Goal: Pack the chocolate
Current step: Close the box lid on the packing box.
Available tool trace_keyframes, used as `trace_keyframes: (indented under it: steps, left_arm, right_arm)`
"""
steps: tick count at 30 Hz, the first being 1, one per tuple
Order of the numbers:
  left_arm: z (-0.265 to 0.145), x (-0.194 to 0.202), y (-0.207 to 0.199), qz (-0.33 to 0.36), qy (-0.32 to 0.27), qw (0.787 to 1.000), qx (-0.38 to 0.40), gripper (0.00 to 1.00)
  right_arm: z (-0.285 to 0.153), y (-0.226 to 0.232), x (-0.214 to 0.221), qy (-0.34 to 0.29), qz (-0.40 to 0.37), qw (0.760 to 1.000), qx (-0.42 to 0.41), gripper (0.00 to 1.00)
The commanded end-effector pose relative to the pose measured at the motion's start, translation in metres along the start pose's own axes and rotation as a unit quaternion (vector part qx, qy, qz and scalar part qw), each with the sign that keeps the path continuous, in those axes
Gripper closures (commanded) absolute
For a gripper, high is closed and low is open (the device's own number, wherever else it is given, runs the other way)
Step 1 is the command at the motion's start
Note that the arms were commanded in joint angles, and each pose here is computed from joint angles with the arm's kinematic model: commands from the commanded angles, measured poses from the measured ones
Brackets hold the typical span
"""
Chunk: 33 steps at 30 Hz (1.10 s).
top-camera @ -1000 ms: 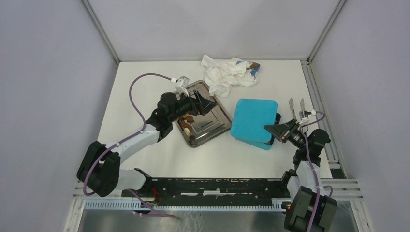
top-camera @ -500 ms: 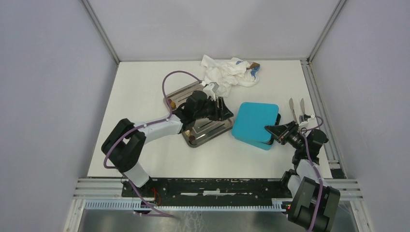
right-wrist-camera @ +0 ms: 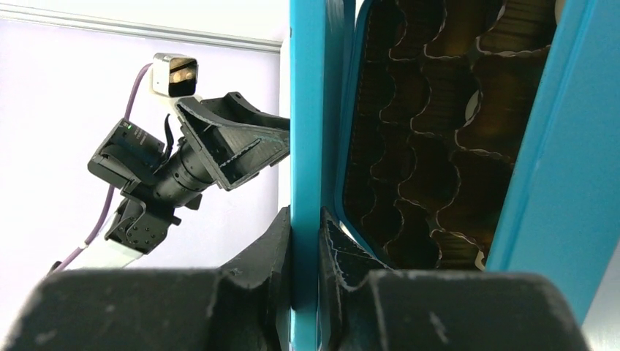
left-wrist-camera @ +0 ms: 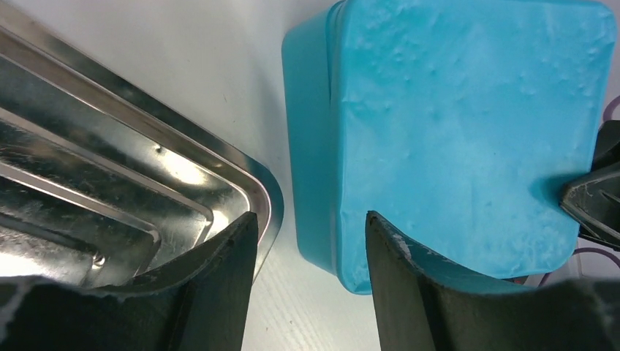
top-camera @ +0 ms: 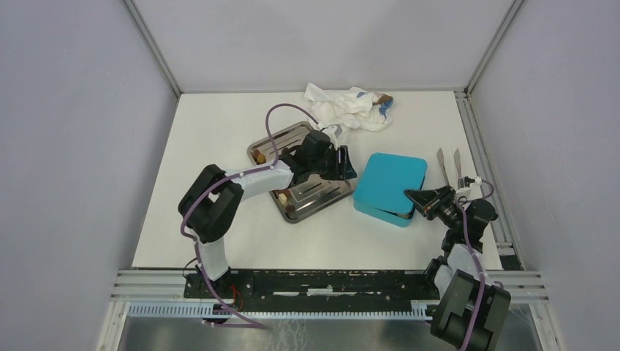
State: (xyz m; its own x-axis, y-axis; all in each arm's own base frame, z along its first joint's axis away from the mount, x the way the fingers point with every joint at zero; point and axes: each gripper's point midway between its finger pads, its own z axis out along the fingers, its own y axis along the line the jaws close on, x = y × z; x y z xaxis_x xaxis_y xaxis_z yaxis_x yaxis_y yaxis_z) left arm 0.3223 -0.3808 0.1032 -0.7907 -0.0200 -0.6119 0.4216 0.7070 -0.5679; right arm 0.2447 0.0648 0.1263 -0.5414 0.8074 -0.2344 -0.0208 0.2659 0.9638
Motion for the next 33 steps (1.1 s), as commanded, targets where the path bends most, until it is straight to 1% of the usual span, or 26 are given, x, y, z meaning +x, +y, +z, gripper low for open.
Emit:
trace_keyframes:
  steps: [1,14,20,28,30,31,33]
  left_arm:
    - [0.01,0.003,-0.018,0.024,0.027,0.999,0.025,0.39]
    - [0.028,0.018,-0.037,0.035,0.058,0.996,0.064,0.42]
    - [0.036,0.025,-0.043,0.04,0.066,0.995,0.065,0.43]
    - [0.043,0.027,-0.04,0.053,0.074,0.995,0.032,0.44]
    - [0.044,0.026,-0.04,0.057,0.074,0.995,0.026,0.44]
    - [0.045,0.025,-0.04,0.059,0.075,0.995,0.023,0.44]
    - [0.046,0.022,-0.041,0.063,0.072,0.995,0.019,0.45]
  right_arm:
    - [-0.001,-0.006,-0.011,-0.029,-0.024,0.999,0.013,0.96]
    - [-0.004,-0.021,-0.014,-0.049,-0.03,0.997,0.042,0.82]
    - [-0.005,-0.025,-0.016,-0.053,-0.051,0.996,0.053,0.69]
    - [-0.007,-0.024,-0.032,-0.058,-0.121,0.987,0.083,0.55]
    - [-0.009,-0.021,-0.04,-0.061,-0.157,0.981,0.093,0.52]
    - [-0.011,-0.019,-0.044,-0.065,-0.173,0.978,0.098,0.49]
    - [-0.013,-0.019,-0.051,-0.069,-0.201,0.971,0.113,0.4]
